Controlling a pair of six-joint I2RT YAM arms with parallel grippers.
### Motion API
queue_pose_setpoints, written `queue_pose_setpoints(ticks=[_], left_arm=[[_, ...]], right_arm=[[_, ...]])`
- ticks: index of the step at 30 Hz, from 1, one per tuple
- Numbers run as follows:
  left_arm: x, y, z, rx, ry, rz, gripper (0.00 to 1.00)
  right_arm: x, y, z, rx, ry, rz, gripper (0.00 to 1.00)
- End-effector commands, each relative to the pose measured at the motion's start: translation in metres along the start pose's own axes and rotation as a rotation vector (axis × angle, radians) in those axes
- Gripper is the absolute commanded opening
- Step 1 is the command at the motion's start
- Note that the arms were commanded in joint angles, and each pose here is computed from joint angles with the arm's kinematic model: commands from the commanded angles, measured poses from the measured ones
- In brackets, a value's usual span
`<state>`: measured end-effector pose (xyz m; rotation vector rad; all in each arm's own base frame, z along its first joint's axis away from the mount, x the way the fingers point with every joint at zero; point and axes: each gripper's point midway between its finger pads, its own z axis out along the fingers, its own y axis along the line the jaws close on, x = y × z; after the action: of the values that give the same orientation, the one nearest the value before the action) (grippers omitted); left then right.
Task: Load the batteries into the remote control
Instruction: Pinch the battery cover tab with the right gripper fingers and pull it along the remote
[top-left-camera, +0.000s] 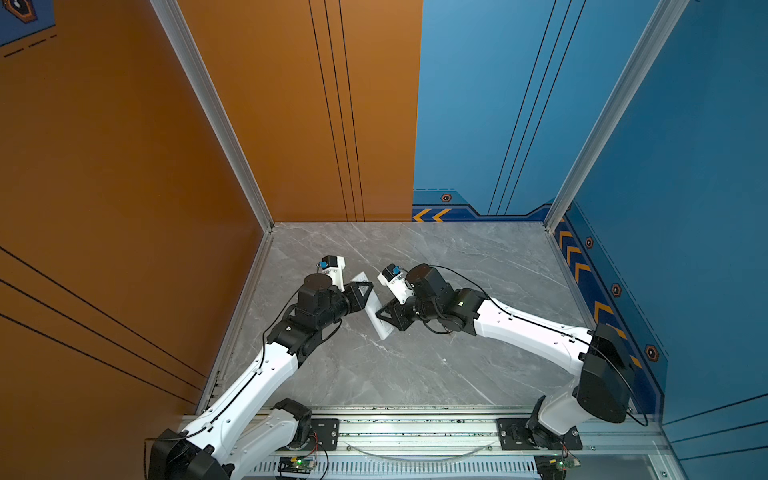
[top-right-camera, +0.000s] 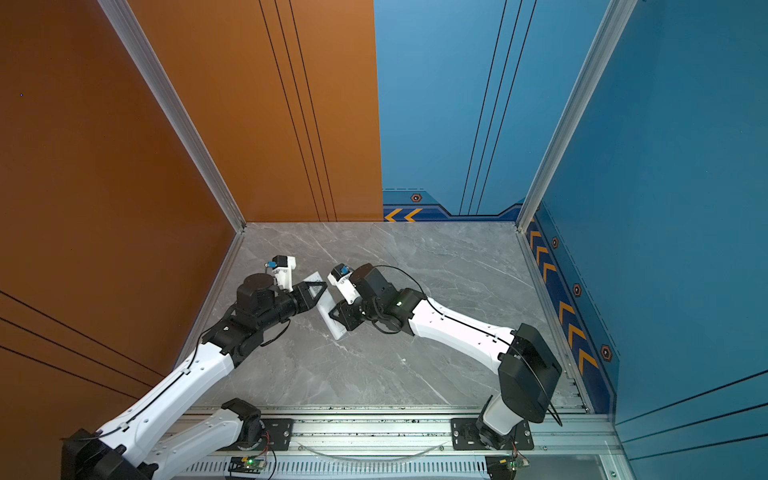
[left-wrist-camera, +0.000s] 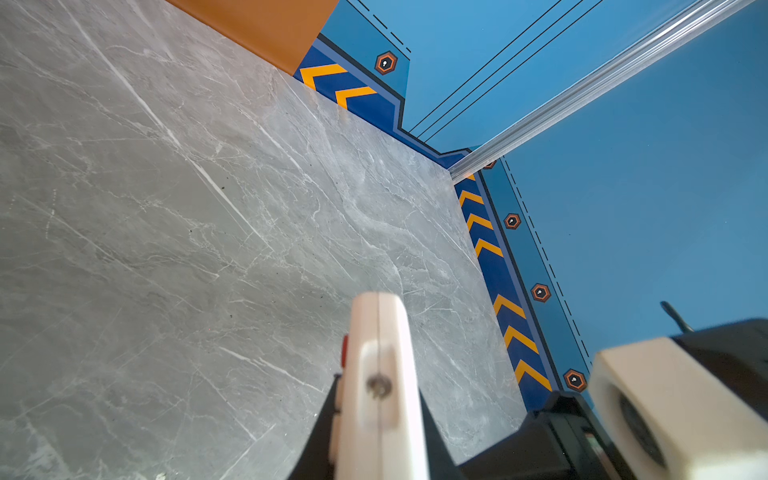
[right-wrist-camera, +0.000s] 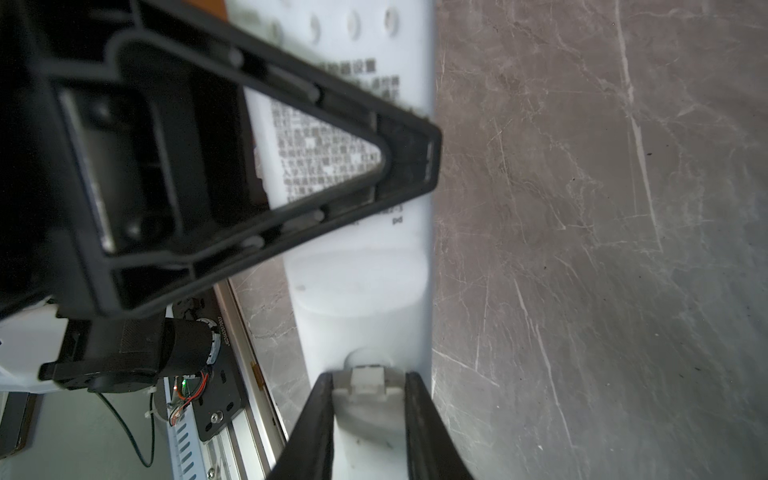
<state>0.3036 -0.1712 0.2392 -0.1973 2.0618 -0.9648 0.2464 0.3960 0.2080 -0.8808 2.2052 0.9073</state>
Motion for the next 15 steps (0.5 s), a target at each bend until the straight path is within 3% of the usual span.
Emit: queue_pose_setpoints(ticks=[1, 15], left_arm=[[-0.0029, -0.0034, -0.0048, 0.025, -0.013, 0.014, 0.0], [-0.0013, -0.0011, -0.0047, 0.021, -0.011, 0.018, 0.0]], right_arm=[[-0.0083, 0.0079, 0.0015, -0.027, -0.016, -0.007, 0.24], [-0.0149, 0.0138, -0.0015, -0.041, -0.032, -0.012, 0.21]])
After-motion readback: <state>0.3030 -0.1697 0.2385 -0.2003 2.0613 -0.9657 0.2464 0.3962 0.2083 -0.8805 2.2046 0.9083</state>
